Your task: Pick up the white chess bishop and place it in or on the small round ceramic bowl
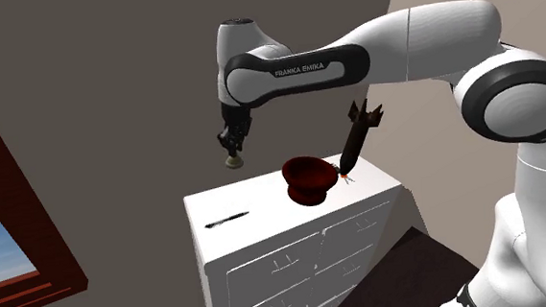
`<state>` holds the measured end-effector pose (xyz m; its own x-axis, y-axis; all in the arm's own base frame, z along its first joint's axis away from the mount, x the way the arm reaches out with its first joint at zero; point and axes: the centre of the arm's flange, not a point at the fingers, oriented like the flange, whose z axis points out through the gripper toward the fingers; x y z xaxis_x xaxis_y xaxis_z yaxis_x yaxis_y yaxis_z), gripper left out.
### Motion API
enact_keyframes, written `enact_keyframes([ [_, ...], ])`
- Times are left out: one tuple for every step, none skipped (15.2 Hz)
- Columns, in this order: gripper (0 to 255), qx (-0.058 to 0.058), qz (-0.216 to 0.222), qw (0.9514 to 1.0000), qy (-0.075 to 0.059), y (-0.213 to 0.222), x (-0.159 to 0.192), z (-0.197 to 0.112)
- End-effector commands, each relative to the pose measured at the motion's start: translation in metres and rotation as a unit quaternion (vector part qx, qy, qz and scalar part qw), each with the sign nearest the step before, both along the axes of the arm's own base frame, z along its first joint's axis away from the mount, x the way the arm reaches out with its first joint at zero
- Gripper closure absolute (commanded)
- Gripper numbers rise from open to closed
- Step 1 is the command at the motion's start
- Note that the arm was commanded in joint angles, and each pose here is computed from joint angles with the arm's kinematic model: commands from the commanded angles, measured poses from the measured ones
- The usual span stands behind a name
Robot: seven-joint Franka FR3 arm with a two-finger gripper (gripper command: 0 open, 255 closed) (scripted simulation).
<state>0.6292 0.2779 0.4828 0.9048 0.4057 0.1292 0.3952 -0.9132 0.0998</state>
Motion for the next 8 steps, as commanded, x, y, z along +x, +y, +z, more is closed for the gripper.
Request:
enact_keyframes([
  [255,0.0,0.0,1.0,0.0,-0.001,0.0,0.009],
  [255,0.0,0.0,1.0,0.0,-0.012,-0.007,0.008],
  [255,0.0,0.0,1.0,0.0,-0.023,-0.014,0.006],
  [255,0.0,0.0,1.0,0.0,-0.034,-0.02,0.005],
  [255,0.0,0.0,1.0,0.0,-0.046,-0.027,0.004],
  [255,0.0,0.0,1.0,0.0,-0.057,-0.034,0.002],
  [255,0.0,0.0,1.0,0.0,-0.068,-0.041,0.001],
  [255,0.0,0.0,1.0,0.0,-0.079,-0.048,0.0],
])
